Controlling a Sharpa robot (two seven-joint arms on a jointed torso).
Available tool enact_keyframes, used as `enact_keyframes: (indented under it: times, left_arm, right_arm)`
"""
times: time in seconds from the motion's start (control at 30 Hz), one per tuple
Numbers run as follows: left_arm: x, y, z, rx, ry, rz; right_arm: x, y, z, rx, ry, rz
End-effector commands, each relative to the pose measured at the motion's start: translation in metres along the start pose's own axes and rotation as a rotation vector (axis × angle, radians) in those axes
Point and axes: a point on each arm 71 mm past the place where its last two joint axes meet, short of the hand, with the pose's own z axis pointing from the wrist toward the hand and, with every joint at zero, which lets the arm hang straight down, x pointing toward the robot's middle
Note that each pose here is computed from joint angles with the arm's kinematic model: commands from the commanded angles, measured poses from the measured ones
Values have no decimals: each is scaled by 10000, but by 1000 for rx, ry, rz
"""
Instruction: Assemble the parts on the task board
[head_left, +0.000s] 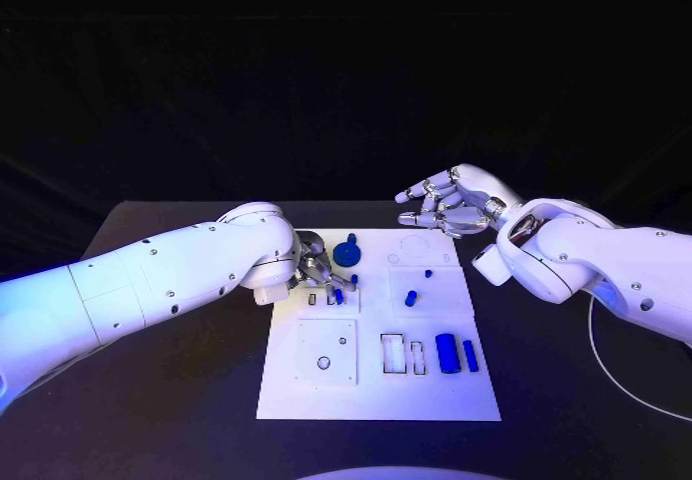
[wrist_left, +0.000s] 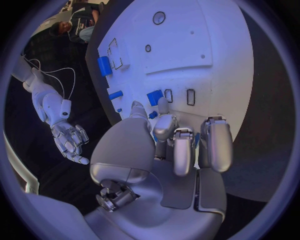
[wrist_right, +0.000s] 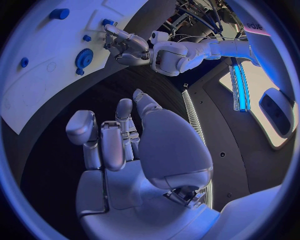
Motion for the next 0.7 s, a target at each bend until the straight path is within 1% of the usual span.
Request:
enact_keyframes:
  times: [0.03,0.3,0.7]
  left_arm:
    - [15,-16,3,-2,19,22]
    - [18,-27,21,-4,25,27]
    - [52,-58,36,2,57,51]
  right_arm:
    - [20,5,3,-4,20,-6]
    - [28,9,6,-6,24,-5]
    - [30,22,13,-22,16,-6]
